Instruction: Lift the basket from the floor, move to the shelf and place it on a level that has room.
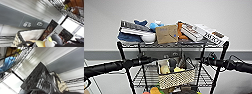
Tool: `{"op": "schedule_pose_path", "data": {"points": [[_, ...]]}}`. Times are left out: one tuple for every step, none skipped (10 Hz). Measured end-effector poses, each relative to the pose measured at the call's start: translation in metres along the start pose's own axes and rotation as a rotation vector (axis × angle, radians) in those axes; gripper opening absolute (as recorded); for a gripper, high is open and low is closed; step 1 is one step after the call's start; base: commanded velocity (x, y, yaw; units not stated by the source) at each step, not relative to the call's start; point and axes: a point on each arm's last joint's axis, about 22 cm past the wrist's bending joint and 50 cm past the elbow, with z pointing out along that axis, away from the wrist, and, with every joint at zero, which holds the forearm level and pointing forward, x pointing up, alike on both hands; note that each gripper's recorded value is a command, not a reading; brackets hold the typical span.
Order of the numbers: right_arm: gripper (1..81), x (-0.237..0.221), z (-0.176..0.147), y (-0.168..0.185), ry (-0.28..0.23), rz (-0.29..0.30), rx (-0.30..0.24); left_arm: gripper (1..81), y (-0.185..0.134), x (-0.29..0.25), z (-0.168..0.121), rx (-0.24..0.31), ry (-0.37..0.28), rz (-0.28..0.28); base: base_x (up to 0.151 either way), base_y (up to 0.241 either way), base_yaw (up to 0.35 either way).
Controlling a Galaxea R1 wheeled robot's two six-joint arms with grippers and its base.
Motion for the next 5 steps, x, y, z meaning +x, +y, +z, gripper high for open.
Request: {"op": "schedule_pose_path", "data": {"points": [[81.1,0.0,-0.01,-0.004,0.008,0.001,0.014,81.1,0.0,-0.01,-0.009,-0.002,-0.014,-0.008,0.0,0.0,0.0],[81.1,-0.003,-0.023,-0.003,0.016,0.009,0.018,81.1,0.004,-0.019,-0.018,-0.009,-0.023,-0.012,0.0,0.0,0.0],[81.1,-0.013,-0.034,0.003,0.013,0.031,0.016,81.1,0.009,-0.025,-0.028,-0.02,-0.027,-0.015,0.0,0.0,0.0],[81.1,-0.029,-0.042,0.009,-0.003,0.062,0.012,81.1,0.013,-0.033,-0.037,-0.031,-0.029,-0.022,0.0,0.0,0.0],[81.1,-0.042,-0.047,0.01,-0.015,0.087,0.017,81.1,0.014,-0.042,-0.047,-0.032,-0.037,-0.032,0.0,0.0,0.0]]}}
